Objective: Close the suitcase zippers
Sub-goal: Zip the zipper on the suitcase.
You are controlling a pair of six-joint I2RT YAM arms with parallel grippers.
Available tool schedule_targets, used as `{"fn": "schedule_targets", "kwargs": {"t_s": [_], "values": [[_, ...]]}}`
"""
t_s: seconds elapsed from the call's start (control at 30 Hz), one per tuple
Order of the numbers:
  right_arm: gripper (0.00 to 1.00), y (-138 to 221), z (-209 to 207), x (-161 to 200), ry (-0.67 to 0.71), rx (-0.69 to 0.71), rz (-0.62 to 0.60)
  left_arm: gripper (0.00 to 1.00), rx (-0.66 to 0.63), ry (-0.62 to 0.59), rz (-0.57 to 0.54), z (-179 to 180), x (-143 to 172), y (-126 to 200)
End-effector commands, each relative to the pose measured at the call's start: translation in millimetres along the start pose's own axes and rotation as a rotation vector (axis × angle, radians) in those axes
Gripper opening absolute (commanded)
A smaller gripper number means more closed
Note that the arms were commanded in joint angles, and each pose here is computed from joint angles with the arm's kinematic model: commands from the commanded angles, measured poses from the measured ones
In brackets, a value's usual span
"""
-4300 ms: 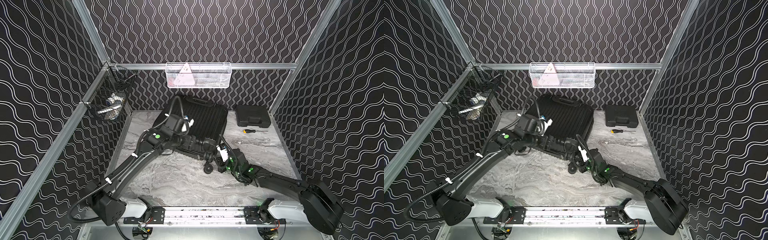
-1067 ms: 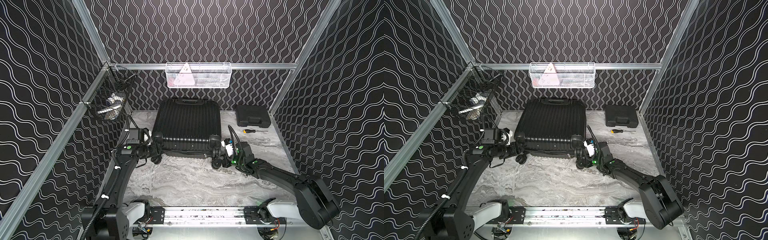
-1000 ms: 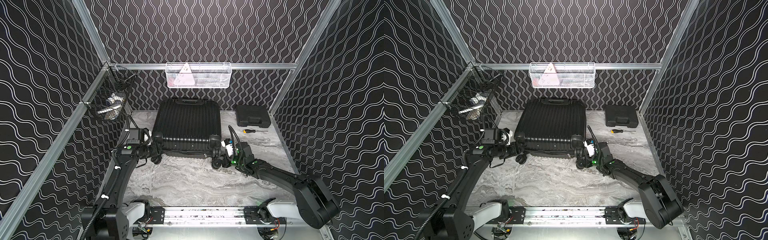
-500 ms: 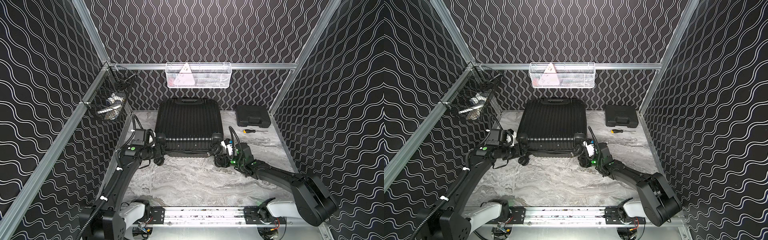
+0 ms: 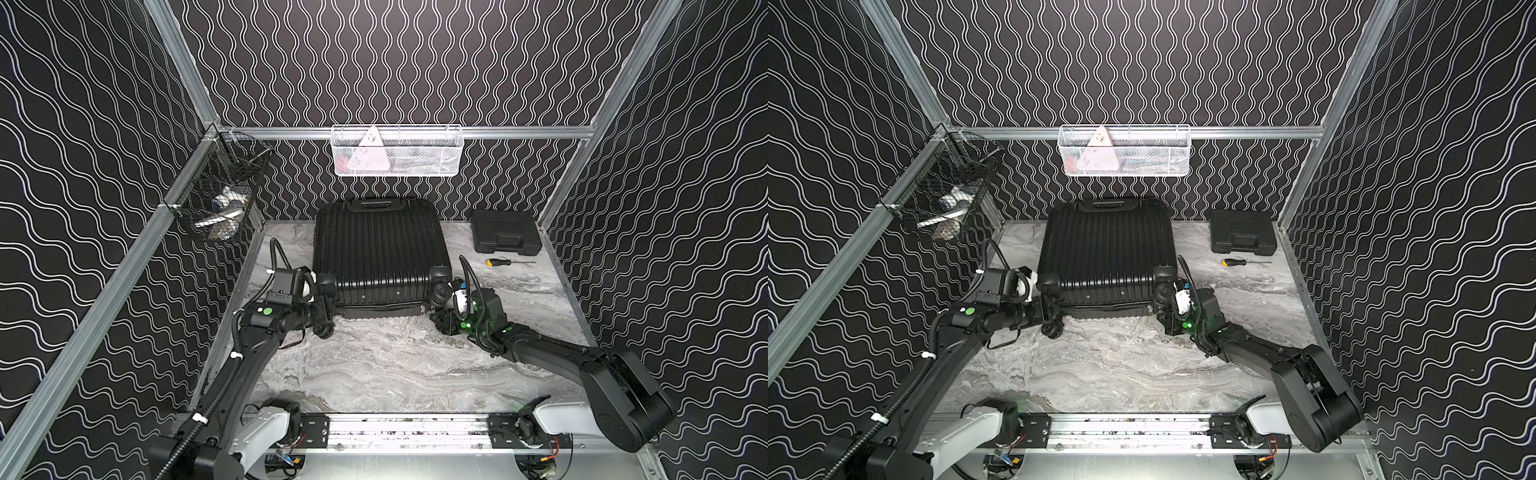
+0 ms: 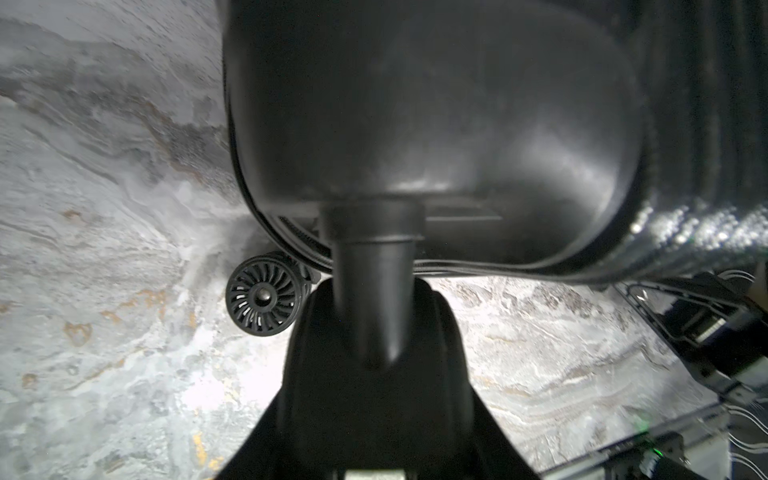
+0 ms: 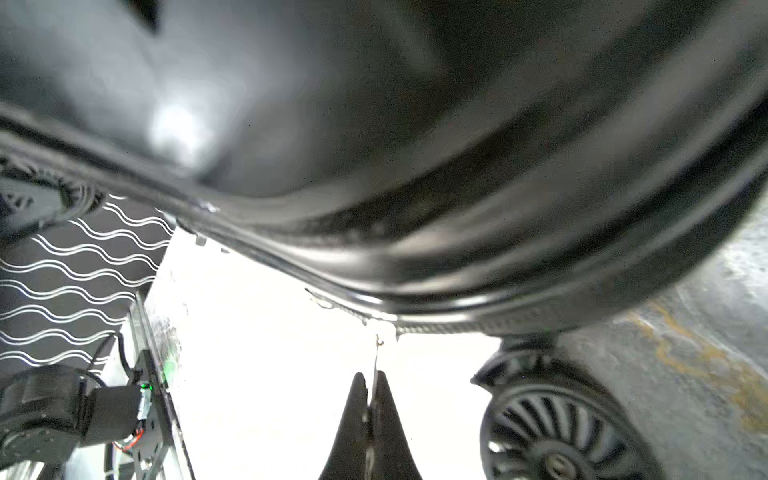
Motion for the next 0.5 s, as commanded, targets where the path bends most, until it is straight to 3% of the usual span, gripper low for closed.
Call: {"fn": "schedule_targets", "kwargs": {"t_s": [0.0, 0.47], "values": [[0.00, 0.5, 13.6, -12.8, 0.003, -0.103, -0.085, 0.32, 0.180, -0.025, 0.050, -16.7, 8.7, 1.3], [0.00, -0.4, 14.3, -10.5, -0.093, -0.149, -0.115, 0.33, 0.207, -0.015, 0.037, -20.2, 10.0, 0.4]]}}
Point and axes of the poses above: each gripper's point midway between its finger pads, its own y axis back along the fingers, its own z axis along the line the jaws close on, x = y × z, the point moved 8 cm from there along y, back along the fingers, and after that the axes turned 3 degrees about y, right-handed, at the moved point
